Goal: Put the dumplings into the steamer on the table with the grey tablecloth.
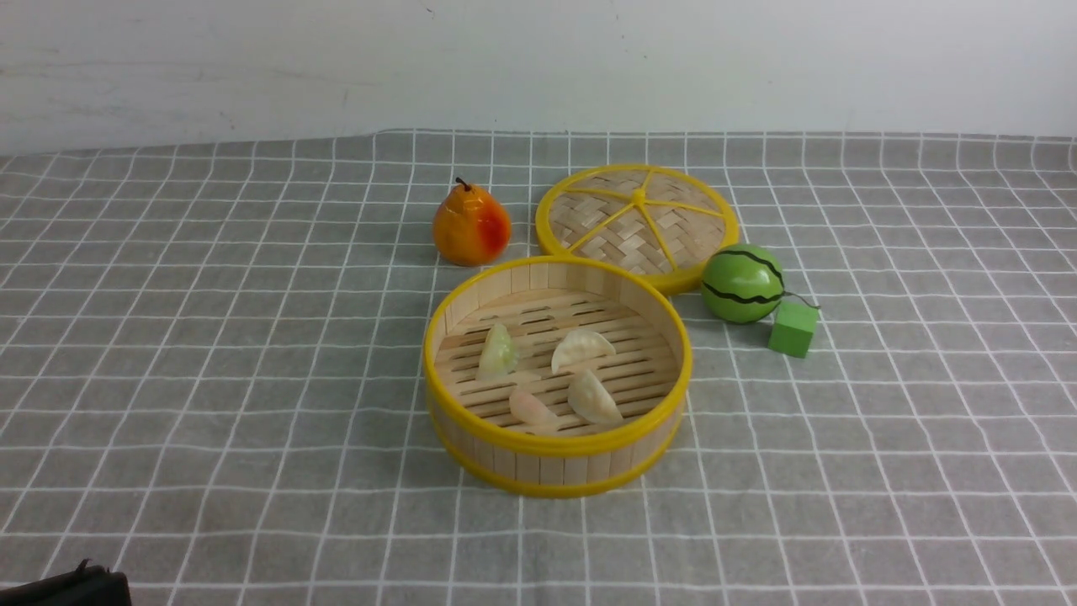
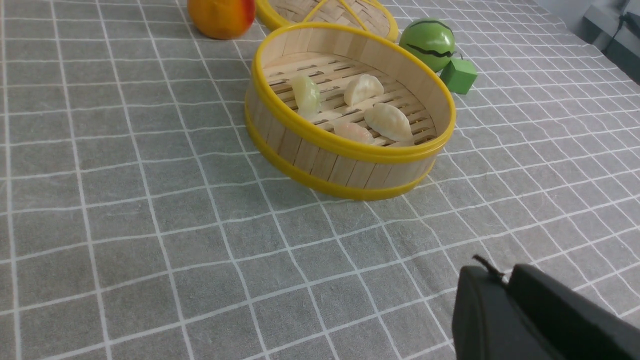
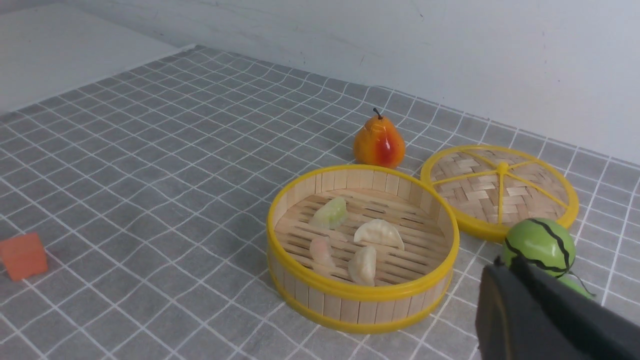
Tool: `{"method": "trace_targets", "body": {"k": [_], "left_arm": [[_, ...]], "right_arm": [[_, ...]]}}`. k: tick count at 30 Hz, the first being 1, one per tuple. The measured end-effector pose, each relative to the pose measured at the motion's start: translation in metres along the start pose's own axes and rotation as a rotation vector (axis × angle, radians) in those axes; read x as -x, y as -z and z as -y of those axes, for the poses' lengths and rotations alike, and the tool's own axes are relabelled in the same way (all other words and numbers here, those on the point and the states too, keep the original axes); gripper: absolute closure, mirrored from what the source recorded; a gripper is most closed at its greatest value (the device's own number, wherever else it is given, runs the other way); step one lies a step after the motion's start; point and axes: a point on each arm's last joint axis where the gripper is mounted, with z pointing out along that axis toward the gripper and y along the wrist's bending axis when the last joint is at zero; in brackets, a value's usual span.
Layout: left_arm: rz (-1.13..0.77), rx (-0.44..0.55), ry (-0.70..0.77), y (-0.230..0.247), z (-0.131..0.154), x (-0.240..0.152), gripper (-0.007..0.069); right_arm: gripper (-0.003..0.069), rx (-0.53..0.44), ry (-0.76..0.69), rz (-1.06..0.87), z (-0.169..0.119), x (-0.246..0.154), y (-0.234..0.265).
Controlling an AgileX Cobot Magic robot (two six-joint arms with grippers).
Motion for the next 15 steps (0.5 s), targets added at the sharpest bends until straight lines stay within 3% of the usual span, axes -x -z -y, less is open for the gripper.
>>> {"method": "trace_targets", "body": {"k": [6,10,15], "left_arm": [[0.000,0.000,0.000,0.000,0.000,0.000,0.0548],[0.000,0.000,0.000,0.000,0.000,0.000,0.0545],[0.000,0.000,0.000,0.000,0.000,0.000,0.0540]], "right_arm": [[0.0666,-0.052,-0.006,-0.035,0.006,-0.039,-0.005],[0.0666,-0.172,-0.092,0.019,0.016,-0.077,0.000],[0.0666,-0.416,-0.202,0.068,0.029,-0.140,0.010]]}}
